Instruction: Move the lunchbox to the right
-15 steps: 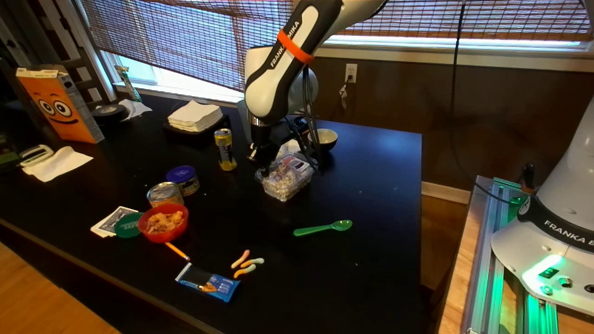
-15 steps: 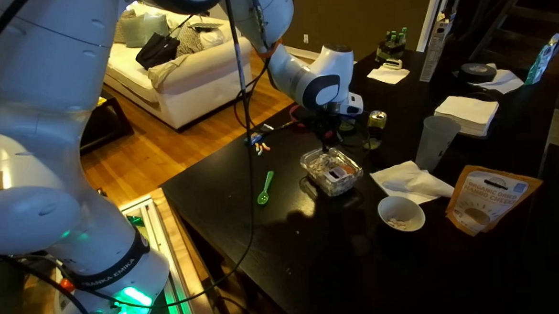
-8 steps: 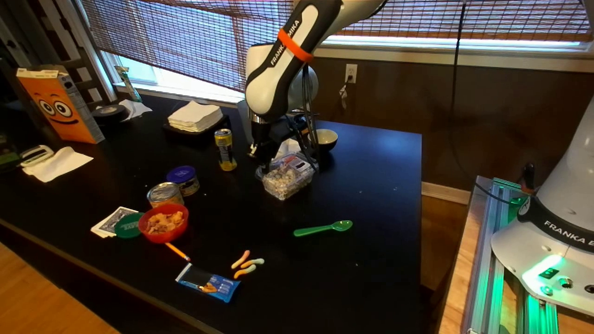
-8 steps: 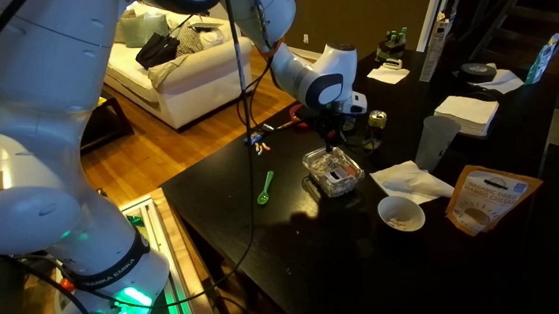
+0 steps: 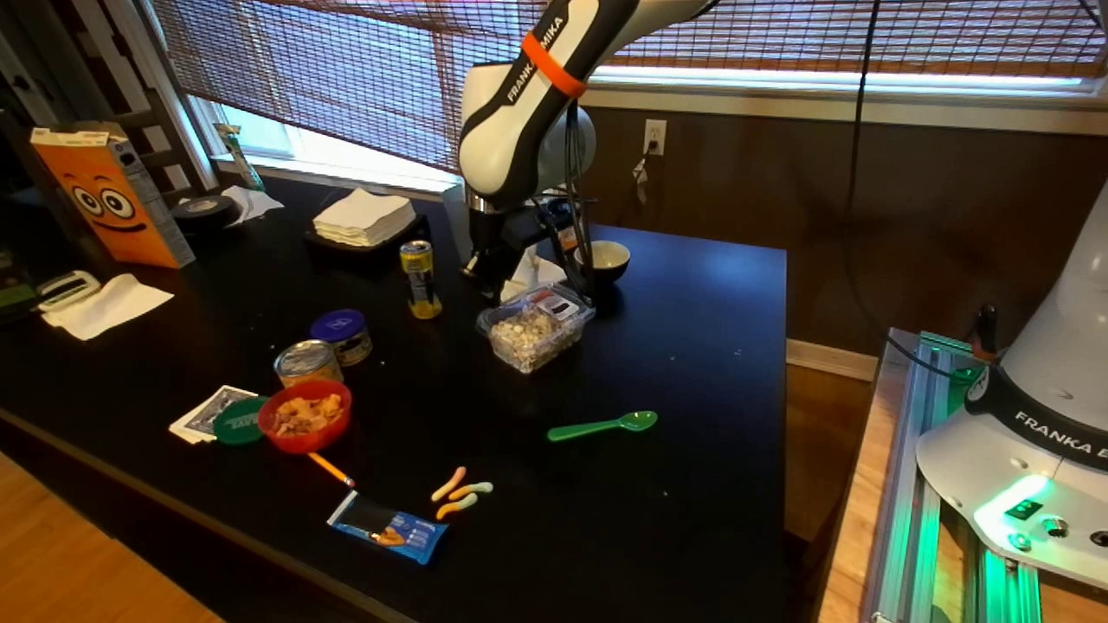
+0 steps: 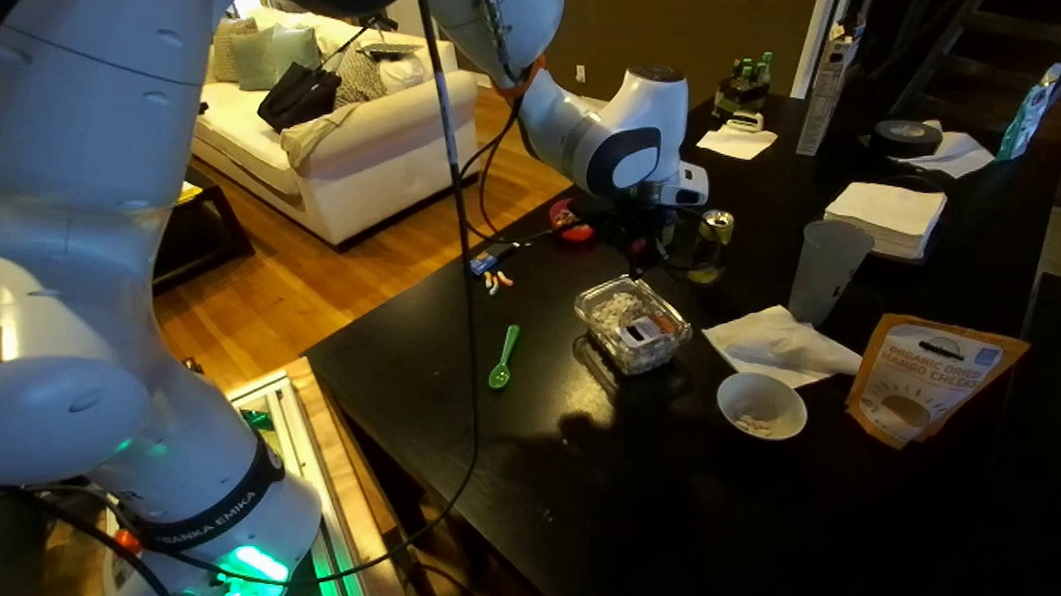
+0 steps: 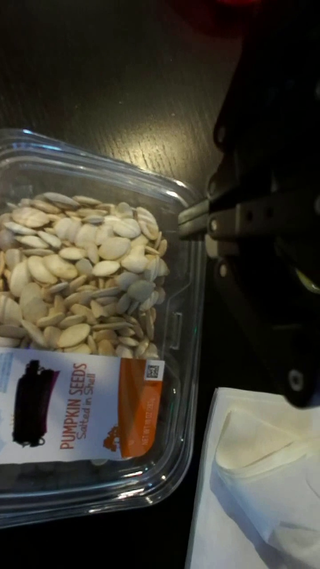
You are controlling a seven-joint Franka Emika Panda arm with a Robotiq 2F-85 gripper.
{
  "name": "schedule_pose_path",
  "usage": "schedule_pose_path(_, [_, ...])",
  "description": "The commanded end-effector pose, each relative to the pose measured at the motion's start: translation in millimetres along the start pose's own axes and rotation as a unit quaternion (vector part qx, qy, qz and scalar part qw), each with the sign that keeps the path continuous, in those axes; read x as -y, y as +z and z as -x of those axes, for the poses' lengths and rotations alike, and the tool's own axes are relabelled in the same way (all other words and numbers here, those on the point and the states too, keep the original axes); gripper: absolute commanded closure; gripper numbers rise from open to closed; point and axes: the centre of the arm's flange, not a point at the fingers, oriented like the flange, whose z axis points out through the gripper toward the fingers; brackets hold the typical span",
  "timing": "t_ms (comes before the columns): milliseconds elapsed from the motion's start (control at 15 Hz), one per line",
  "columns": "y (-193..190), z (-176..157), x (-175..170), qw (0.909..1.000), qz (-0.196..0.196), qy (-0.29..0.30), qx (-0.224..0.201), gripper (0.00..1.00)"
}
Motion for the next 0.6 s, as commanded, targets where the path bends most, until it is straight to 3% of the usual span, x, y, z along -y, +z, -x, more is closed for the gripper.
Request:
schedule_pose_path(0, [-10.3, 0.4, -2.1, 0.9999, 0.001, 0.011, 0.006, 1.0])
schedule_pose_path(533, [62.0, 22.3, -8.0, 0.997, 0.019, 0.005, 0.075, 1.0])
